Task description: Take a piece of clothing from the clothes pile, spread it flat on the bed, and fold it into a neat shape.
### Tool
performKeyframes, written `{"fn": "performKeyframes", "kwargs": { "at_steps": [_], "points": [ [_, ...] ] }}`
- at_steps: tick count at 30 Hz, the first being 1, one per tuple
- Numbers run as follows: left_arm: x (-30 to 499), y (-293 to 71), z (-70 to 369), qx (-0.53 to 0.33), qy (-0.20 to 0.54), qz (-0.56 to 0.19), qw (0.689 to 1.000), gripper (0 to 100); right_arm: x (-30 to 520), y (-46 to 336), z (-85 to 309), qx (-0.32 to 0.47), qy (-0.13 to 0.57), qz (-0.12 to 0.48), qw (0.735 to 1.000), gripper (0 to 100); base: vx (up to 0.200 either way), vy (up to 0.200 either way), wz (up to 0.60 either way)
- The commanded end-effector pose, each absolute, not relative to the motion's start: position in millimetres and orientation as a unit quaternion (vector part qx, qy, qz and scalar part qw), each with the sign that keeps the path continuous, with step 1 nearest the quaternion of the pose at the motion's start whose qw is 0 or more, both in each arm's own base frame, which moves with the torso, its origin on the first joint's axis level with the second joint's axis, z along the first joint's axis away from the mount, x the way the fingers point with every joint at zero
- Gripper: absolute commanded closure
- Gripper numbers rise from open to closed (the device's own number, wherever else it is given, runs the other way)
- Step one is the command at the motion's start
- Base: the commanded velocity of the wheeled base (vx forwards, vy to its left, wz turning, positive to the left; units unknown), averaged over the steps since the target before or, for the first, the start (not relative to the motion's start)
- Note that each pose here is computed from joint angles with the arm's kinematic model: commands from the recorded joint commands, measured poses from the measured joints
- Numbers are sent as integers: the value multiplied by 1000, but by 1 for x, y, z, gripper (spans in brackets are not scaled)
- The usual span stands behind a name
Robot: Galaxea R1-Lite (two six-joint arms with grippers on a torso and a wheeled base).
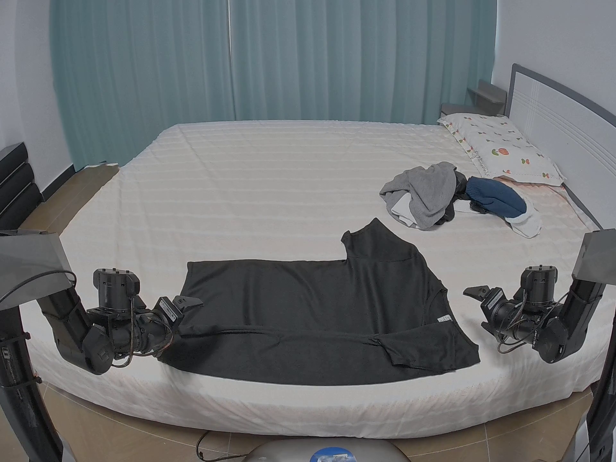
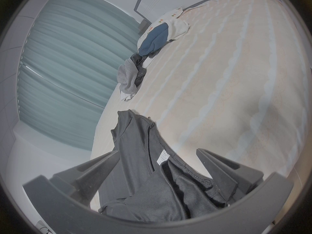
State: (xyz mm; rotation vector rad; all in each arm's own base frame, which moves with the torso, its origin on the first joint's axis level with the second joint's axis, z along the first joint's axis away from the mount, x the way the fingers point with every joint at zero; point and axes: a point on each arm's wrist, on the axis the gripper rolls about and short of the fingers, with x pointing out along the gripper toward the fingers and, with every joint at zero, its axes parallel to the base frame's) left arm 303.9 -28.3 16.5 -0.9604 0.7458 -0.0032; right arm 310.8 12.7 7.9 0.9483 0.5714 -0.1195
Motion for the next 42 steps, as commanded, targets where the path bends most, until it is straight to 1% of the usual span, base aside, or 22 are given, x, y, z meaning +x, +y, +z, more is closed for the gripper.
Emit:
{"fn": "performKeyframes", "kwargs": {
  "at_steps": [1,10,18,21,27,37,41,42],
  "points": [
    [303,-33,16,-448,356,-7,820,0,310,12,7,451,273,-58,848,0,0,0,0],
    [302,-49,11,-435,374,-21,819,0,309,16,6,448,278,-53,848,0,0,0,0],
    [316,-51,3,-430,387,-9,815,0,308,19,7,447,280,-50,848,0,0,0,0],
    [325,-50,3,-421,387,6,820,0,308,19,7,446,280,-50,849,0,0,0,0],
    [348,-43,-7,-414,352,50,838,0,308,19,7,446,279,-51,849,0,0,0,0],
    [357,-28,1,-435,325,66,837,0,308,19,4,445,282,-54,848,0,0,0,0],
    [362,-23,10,-459,300,69,833,0,308,19,4,445,282,-55,848,0,0,0,0],
    [367,-17,12,-472,283,71,832,0,308,20,4,445,282,-54,848,0,0,0,0]
  ]
}}
